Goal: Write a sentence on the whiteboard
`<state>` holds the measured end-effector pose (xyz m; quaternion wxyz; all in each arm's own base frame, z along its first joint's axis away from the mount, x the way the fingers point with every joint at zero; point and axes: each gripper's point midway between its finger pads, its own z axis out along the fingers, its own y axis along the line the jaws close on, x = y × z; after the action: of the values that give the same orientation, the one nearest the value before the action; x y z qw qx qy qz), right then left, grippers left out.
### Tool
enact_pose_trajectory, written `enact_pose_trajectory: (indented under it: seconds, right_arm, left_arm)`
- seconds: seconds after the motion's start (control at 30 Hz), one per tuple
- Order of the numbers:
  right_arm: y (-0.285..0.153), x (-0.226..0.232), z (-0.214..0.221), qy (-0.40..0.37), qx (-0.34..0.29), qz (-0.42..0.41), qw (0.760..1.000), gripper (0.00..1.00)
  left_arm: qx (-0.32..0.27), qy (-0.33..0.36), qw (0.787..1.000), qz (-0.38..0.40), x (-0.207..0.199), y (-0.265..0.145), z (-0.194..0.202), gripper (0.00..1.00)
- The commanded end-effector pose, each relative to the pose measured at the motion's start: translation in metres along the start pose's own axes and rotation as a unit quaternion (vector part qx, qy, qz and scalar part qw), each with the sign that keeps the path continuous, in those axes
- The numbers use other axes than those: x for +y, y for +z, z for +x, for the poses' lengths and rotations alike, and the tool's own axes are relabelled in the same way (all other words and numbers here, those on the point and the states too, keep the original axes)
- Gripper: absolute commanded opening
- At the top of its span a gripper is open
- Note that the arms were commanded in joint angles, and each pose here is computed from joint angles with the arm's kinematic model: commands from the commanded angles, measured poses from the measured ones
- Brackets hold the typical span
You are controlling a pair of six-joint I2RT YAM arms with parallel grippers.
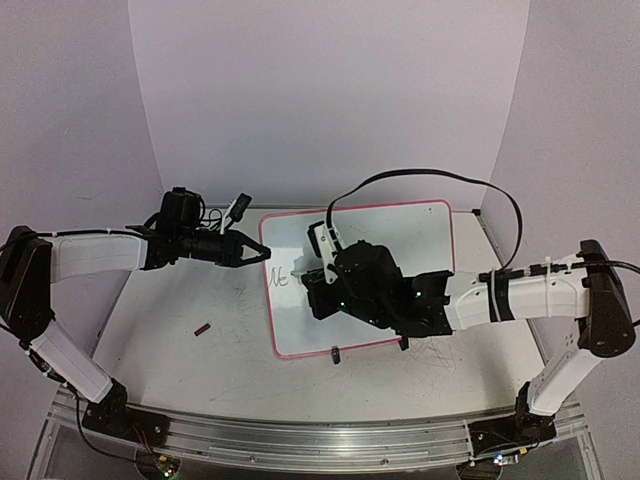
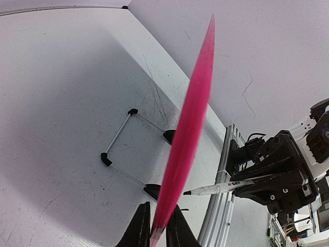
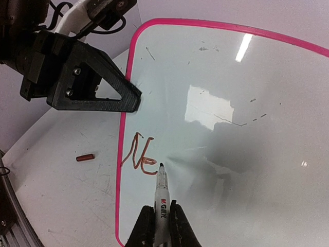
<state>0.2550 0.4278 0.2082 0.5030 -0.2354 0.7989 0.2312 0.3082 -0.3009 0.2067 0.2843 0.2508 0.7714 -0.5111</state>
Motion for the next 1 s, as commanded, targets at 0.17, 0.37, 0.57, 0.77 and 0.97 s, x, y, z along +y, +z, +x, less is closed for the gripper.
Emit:
enact_pose_trajectory:
  seconds: [0.17, 0.37, 0.57, 0.77, 0.97]
  right_arm:
    - [0.009, 0.007, -0.02, 0.0, -0.021, 0.003, 1.0, 0.0]
    - [0.013, 0.005, -0.016, -0.002, -0.017, 0.012, 1.0, 0.0]
    - [0.015, 0.0, -0.011, -0.007, -0.01, 0.025, 1.0, 0.0]
    - [0.017, -0.004, -0.004, -0.011, -0.001, 0.037, 0.999, 0.0]
    - [0.014, -0.007, 0.0, -0.007, 0.007, 0.042, 0.999, 0.0]
  left_arm:
    - [-0.003, 0.012, 1.0, 0.018, -0.009, 0.001, -0.003, 0.11]
    - [-0.002, 0.011, 1.0, 0.019, -0.009, 0.001, -0.003, 0.11]
    - [-0.003, 0.012, 1.0, 0.019, -0.009, 0.001, -0.003, 0.11]
    - [-0.002, 0.012, 1.0, 0.02, -0.009, 0.001, -0.003, 0.11]
    - [-0.002, 0.012, 1.0, 0.019, -0.009, 0.001, -0.003, 0.11]
